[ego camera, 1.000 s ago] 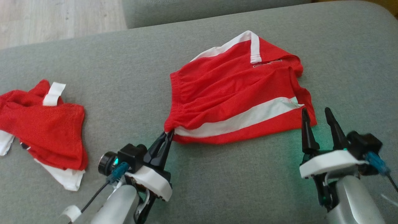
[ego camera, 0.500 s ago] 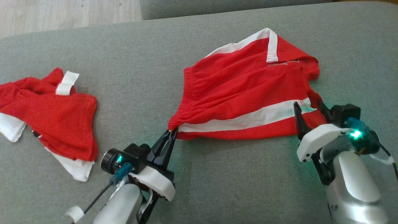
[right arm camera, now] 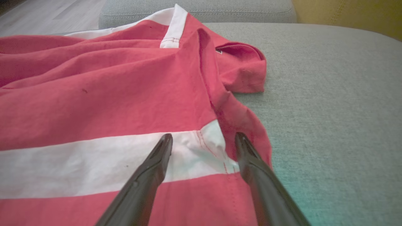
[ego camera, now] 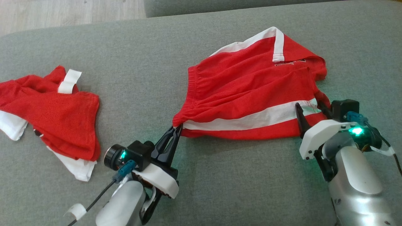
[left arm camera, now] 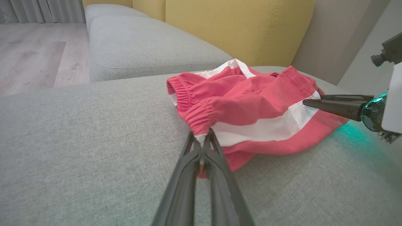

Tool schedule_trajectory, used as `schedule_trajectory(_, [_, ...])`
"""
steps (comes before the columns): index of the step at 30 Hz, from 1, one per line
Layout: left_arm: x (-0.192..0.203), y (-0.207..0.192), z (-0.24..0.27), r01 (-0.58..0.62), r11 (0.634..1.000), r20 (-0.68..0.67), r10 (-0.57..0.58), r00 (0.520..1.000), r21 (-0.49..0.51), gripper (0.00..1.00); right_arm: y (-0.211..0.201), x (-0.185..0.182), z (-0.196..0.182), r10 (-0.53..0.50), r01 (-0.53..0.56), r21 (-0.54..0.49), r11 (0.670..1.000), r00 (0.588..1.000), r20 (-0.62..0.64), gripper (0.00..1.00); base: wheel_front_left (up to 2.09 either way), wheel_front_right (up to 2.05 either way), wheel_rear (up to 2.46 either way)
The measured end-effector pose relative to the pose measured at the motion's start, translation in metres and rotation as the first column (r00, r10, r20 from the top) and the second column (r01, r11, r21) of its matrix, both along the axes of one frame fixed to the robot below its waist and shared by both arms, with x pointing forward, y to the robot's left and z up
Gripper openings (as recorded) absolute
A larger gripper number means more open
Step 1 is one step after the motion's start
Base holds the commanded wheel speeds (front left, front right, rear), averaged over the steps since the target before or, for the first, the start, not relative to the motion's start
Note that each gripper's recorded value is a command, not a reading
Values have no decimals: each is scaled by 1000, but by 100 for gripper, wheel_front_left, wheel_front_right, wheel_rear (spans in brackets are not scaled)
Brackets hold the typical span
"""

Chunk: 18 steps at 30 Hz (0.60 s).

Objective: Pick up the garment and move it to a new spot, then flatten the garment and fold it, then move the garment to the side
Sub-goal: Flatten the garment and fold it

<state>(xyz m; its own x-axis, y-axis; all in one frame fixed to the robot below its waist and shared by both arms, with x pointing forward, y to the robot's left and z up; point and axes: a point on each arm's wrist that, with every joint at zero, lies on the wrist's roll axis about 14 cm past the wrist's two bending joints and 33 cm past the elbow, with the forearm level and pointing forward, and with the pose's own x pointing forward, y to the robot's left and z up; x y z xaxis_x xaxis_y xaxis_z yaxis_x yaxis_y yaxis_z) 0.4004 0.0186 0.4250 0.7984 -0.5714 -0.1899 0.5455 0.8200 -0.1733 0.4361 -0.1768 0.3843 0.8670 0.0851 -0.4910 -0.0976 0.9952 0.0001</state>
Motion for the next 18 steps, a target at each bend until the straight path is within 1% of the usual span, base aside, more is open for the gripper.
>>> schedule_trajectory(3, [0, 0, 0, 2, 1000, -1, -2, 1000, 1, 0, 0, -1, -3, -2, 2, 5, 1000, 1000, -10, 100, 0, 0, 0])
schedule_trajectory(4, [-1, 0, -1, 3, 1000, -1, -3, 1000, 2, 0, 1, -2, -4, -1, 1, 5, 1000, 1000, -16, 91, 0, 0, 0])
schedule_trajectory(5, [-1, 0, -1, 3, 1000, -2, -3, 1000, 3, 0, 1, -3, -6, 0, 0, 5, 1000, 1000, -22, 49, 0, 0, 0])
schedule_trajectory(6, [-1, 0, -1, 4, 1000, -2, -4, 1000, 5, 0, 2, -3, -7, 2, -2, 6, 1000, 1000, -26, 0, 0, 0, 0])
schedule_trajectory(10, [-1, 0, -1, 7, 1000, -1, -7, 1000, 7, 0, 3, -2, -5, 6, -6, 11, 1000, 1000, -18, 0, 0, 0, 0])
schedule_trajectory(16, [-2, 0, 2, 10, 1000, 12, -10, 1000, 15, 0, 2, 3, 10, 10, -10, 9, 1000, 999, 43, 0, 0, 0, 0])
schedule_trajectory(17, [-2, -1, 5, 10, 1000, 20, -10, 1000, 17, 0, 1, 4, 20, 7, -8, 14, 1000, 997, 80, 0, 0, 0, 0])
schedule_trajectory(18, [-2, -1, 5, 10, 1000, 20, -10, 1000, 17, 0, 1, 4, 20, 7, -8, 14, 1000, 997, 80, 0, 0, 0, 0])
